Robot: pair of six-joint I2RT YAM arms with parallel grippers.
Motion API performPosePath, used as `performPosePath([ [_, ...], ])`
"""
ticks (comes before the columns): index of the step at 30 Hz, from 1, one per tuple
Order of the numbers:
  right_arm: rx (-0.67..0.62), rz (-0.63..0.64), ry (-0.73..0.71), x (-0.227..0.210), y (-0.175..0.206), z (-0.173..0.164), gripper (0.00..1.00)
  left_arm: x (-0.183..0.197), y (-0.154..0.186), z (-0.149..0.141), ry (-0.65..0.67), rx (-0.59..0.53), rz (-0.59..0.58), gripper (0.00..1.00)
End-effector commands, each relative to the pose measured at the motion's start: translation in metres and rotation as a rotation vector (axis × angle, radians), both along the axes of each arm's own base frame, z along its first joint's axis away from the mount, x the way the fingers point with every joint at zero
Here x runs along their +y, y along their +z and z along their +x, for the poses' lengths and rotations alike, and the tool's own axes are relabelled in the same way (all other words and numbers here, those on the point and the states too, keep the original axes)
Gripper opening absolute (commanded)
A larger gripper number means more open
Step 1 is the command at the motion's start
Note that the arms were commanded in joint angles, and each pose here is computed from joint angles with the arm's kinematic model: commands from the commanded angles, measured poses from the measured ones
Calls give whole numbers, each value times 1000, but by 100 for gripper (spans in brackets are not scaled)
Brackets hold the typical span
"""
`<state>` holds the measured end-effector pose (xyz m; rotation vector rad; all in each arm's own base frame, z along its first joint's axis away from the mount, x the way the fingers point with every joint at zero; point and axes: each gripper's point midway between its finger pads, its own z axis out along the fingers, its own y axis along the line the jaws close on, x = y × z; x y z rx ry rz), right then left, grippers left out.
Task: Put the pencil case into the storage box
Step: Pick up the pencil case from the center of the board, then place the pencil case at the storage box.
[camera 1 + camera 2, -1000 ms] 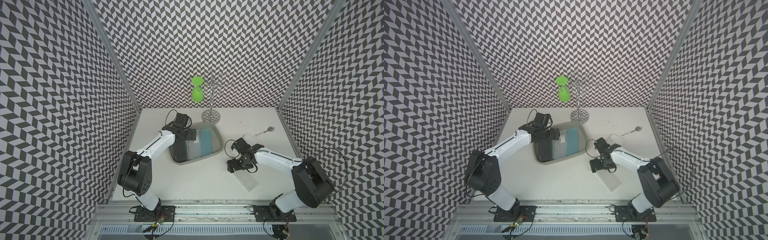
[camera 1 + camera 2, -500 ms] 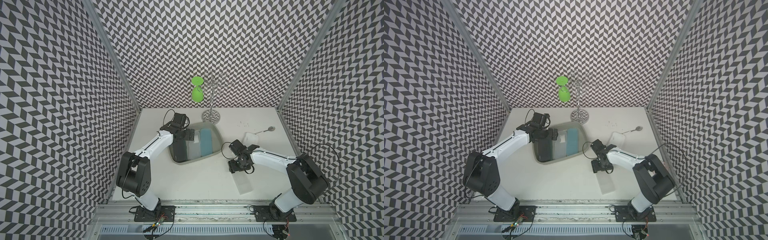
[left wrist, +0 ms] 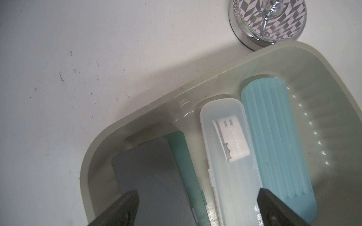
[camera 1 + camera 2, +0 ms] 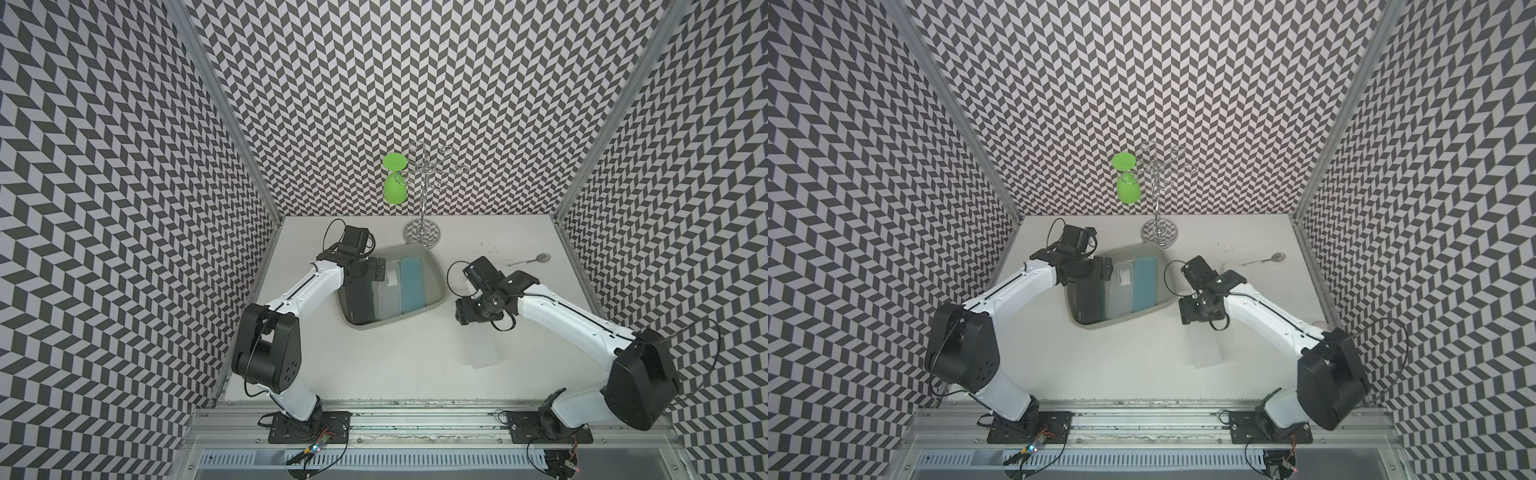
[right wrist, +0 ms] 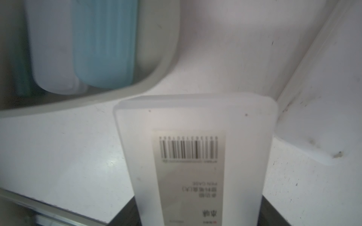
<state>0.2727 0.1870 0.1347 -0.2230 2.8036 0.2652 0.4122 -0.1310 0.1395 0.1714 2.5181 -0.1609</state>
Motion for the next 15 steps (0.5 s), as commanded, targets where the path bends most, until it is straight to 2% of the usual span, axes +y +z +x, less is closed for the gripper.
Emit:
performPosePath([
  [1,-26,-20,-41,-2,24,14,68,9,9,4,20,-26,-17,100],
  [4,-64,24,-36,20,42,44,68,22,14,8,63,-32,-10,100],
  [8,-74,152,-5,72,52,91,68,47,19,10,146,-39,2,100],
  [12,-44,276,5,127,50,141,68,65,19,11,192,-35,3,100],
  [15,-37,332,-14,154,44,169,68,75,16,9,209,-29,7,100],
])
